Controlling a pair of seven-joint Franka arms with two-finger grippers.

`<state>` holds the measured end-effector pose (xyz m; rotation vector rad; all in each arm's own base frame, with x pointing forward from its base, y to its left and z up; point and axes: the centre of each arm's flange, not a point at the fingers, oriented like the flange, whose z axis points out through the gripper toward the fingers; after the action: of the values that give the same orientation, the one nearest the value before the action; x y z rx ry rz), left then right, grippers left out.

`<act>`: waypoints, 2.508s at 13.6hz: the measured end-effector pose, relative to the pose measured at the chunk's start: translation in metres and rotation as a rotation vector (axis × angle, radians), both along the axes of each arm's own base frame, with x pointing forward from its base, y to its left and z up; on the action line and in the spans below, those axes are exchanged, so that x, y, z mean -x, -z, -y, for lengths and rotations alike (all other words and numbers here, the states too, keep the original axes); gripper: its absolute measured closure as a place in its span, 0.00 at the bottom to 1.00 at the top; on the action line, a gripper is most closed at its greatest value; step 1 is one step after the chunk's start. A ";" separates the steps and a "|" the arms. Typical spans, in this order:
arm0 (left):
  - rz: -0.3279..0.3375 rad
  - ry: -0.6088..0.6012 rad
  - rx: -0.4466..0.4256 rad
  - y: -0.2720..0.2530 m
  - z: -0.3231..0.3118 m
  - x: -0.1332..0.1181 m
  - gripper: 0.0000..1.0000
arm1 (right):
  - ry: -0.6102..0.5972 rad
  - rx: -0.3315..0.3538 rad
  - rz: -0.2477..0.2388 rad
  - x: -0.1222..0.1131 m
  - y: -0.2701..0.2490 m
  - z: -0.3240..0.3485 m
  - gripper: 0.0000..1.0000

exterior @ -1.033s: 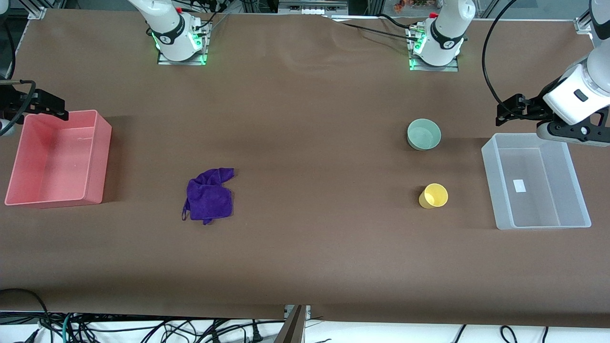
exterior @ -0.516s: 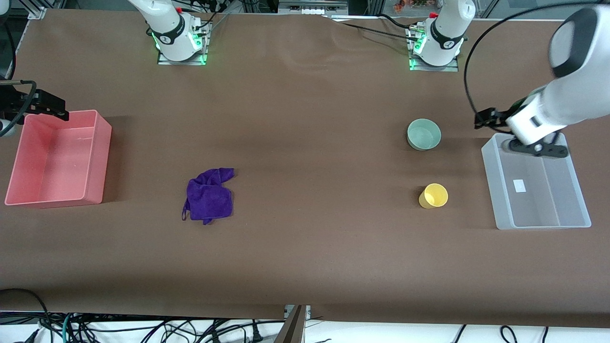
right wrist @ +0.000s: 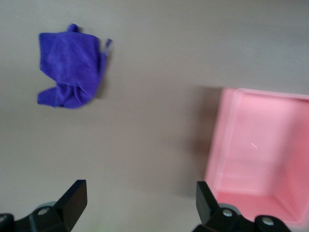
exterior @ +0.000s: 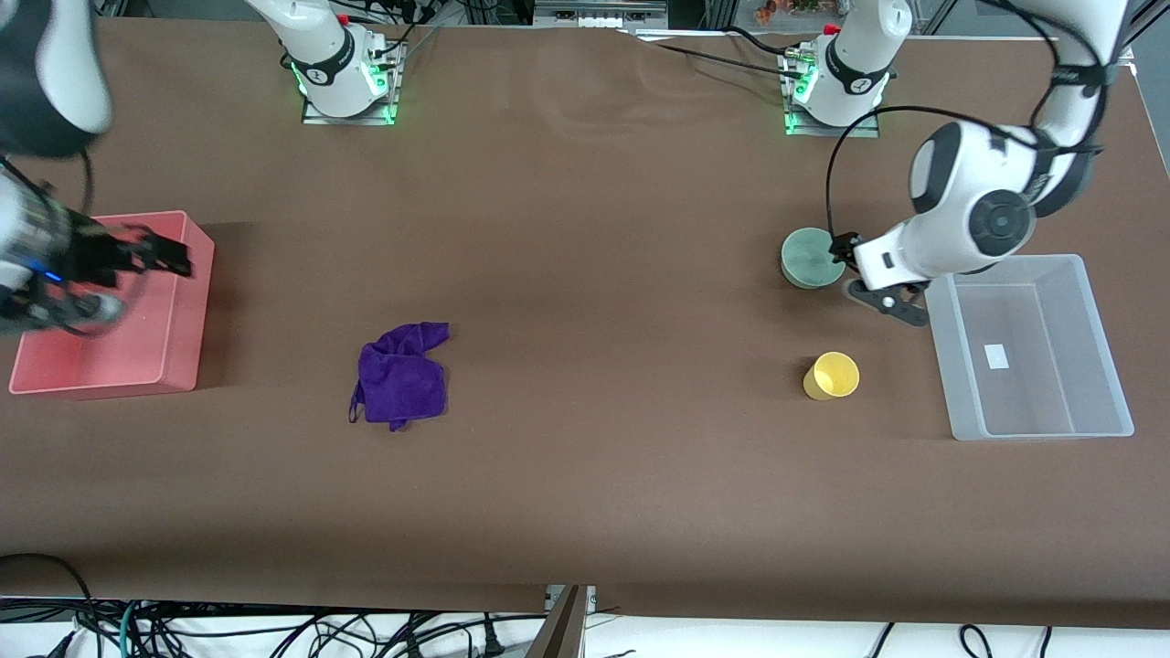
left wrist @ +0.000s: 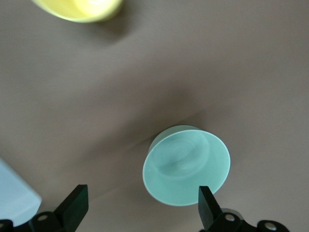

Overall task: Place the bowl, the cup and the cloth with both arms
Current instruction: 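Grasp the purple cloth with the right gripper while the left gripper grasps the bowl, then carry the cloth into the pink bin while the left gripper carries the bowl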

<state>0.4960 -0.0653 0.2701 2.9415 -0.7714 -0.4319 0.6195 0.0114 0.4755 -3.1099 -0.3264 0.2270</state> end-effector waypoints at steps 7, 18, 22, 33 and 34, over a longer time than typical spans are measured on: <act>0.044 0.266 0.081 0.077 0.012 0.028 0.17 | -0.021 -0.082 0.148 -0.015 0.190 -0.096 0.00; 0.095 0.354 0.100 0.045 0.012 0.010 0.97 | -0.025 -0.132 0.223 -0.001 0.295 -0.160 0.00; 0.020 0.394 0.107 -0.061 -0.018 -0.039 0.97 | -0.092 -0.116 0.224 -0.002 0.300 -0.147 0.31; 0.129 0.595 0.025 -0.066 -0.242 -0.094 0.97 | -0.169 0.024 -0.068 -0.043 0.064 0.047 0.90; 0.142 0.598 0.007 -0.049 -0.250 -0.098 0.97 | -0.198 0.024 -0.115 -0.032 0.043 0.093 0.90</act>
<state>0.5941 0.1847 0.3192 2.7024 -1.6701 -0.2447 0.6513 -0.0814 0.4329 -3.0702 -0.6327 0.4125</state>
